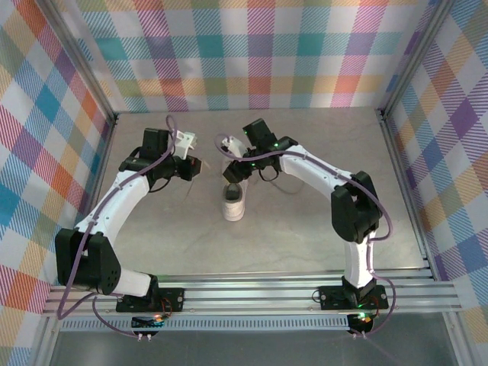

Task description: Tie the shoes

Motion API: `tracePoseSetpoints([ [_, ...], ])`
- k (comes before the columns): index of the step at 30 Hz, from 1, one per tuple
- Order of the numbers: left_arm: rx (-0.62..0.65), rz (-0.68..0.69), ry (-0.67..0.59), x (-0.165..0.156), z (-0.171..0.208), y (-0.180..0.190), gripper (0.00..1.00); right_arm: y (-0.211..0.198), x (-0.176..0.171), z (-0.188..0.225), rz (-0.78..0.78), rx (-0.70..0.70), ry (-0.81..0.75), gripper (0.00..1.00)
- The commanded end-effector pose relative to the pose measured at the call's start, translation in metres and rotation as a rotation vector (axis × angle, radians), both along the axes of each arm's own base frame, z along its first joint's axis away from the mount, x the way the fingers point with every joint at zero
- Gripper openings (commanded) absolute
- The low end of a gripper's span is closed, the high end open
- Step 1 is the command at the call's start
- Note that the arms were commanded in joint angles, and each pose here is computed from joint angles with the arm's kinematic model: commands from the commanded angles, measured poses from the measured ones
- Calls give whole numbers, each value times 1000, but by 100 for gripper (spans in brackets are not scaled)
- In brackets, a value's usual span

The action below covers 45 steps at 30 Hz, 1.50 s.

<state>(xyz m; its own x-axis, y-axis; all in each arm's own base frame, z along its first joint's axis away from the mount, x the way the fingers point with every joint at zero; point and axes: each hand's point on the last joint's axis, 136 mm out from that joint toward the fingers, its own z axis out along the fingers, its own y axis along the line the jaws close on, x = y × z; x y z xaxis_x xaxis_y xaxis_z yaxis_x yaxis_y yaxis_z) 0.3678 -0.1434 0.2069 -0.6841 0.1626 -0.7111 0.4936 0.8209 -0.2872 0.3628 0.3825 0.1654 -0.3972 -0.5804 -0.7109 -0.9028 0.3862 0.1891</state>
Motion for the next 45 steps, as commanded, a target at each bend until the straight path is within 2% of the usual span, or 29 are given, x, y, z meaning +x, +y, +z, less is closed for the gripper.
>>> tracePoseSetpoints([
  [1,-141,-53,-39,1,31,-11,0,19,3,17,77,102,-23,49],
  [8,-192,-73,-69,1,44,-12,0,35,6,15,107,126,3,49],
  [18,-205,-81,-58,-2,43,-10,0,55,5,13,161,143,27,44],
  [20,-207,-84,-54,-3,43,-10,0,57,6,13,163,141,28,38],
  [22,-201,-84,-51,-3,41,-8,0,57,8,15,156,142,21,18],
  [24,-188,-84,-50,-4,38,-7,0,55,10,18,136,144,-2,8],
  [26,-168,-83,-51,-6,34,-4,9,51,13,26,111,150,-41,5],
  [28,-149,-81,-57,-7,31,-1,28,47,14,32,90,154,-79,4],
  [29,-147,-77,-63,-7,31,1,33,45,14,35,84,154,-90,4],
  [32,-149,-73,-97,-6,31,5,36,40,12,41,74,154,-115,4],
  [36,-179,-233,-216,-13,35,-11,36,37,10,43,73,151,-125,4],
  [40,-178,-386,-281,-22,24,-23,36,35,6,41,80,146,-120,4],
  [45,-115,-370,-332,-7,13,-19,39,33,3,39,90,135,-115,4],
])
